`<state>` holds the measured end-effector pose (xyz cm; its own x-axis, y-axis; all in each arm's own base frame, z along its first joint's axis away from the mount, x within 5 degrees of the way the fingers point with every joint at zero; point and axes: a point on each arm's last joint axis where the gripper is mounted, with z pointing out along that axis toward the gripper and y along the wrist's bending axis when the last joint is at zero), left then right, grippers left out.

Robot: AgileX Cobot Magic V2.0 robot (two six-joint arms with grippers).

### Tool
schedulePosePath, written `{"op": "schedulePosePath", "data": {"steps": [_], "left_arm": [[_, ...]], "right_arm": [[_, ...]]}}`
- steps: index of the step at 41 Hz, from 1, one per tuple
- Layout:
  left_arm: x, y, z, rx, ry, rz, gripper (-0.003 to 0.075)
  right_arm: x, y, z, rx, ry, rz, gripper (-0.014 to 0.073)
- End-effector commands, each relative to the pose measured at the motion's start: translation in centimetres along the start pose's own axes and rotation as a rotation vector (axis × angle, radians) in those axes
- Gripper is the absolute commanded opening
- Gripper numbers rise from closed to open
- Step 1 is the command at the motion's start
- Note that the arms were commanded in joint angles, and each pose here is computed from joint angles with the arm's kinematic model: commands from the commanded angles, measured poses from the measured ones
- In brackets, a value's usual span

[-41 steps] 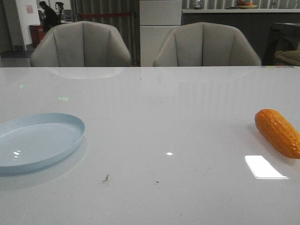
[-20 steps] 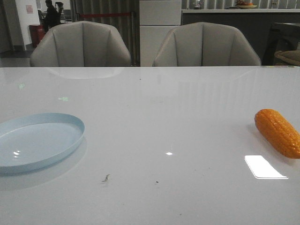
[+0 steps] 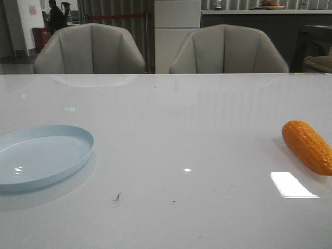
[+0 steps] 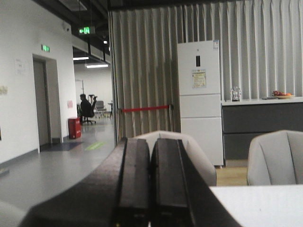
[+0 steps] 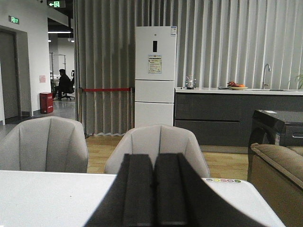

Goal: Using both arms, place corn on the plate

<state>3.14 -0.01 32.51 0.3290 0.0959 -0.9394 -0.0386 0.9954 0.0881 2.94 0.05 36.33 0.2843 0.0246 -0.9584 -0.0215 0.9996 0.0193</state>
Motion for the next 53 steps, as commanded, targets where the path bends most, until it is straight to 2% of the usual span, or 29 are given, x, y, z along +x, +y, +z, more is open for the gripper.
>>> {"op": "schedulePosePath", "data": {"steps": [1, 5, 8, 17, 34, 37, 40, 44, 48, 51, 53], "left_arm": [[-3.3, 0.4, 1.4, -0.014, -0.076, 0.004, 0.0095], [-4.0, 0.4, 3.9, -0.001, 0.011, 0.017, 0.0095], [-4.1, 0.4, 6.2, 0.007, 0.081, 0.017, 0.0095], [-1.9, 0.2, 11.6, 0.025, 0.255, 0.016, 0.0095], [3.1, -0.3, 14.9, 0.049, 0.505, -0.026, 0.0098], [3.5, -0.3, 15.0, 0.053, 0.533, -0.029, 0.0103], [3.8, -0.4, 15.1, 0.054, 0.546, -0.029, 0.0107], [4.3, -0.4, 15.4, 0.056, 0.566, -0.029, 0.0171], [4.8, -0.5, 15.7, 0.058, 0.589, -0.029, 0.0328], [5.2, -0.5, 15.8, 0.060, 0.607, -0.029, 0.0445], [5.4, -0.5, 16.0, 0.060, 0.613, -0.030, 0.0495]], "right_arm": [[-3.2, 0.1, 1.8, -0.002, -0.075, -0.008, 0.0038], [-4.8, 0.1, 4.3, -0.001, -0.048, -0.009, 0.0038], [-4.6, 0.1, 6.4, -0.001, 0.001, -0.009, 0.0038], [-1.2, 0.0, 11.8, 0.002, 0.175, -0.010, 0.0038], [3.4, 0.0, 15.4, 0.006, 0.405, -0.010, 0.0043], [3.9, -0.1, 15.5, 0.007, 0.443, -0.010, 0.0064], [4.3, -0.1, 15.5, 0.007, 0.477, -0.010, 0.0125], [4.8, -0.1, 15.8, 0.008, 0.511, -0.010, 0.0270], [5.5, -0.1, 16.1, 0.009, 0.546, -0.010, 0.0424], [6.1, -0.1, 16.2, 0.010, 0.584, -0.010, 0.0482], [6.6, -0.1, 16.3, 0.010, 0.614, -0.010, 0.0493]]}}
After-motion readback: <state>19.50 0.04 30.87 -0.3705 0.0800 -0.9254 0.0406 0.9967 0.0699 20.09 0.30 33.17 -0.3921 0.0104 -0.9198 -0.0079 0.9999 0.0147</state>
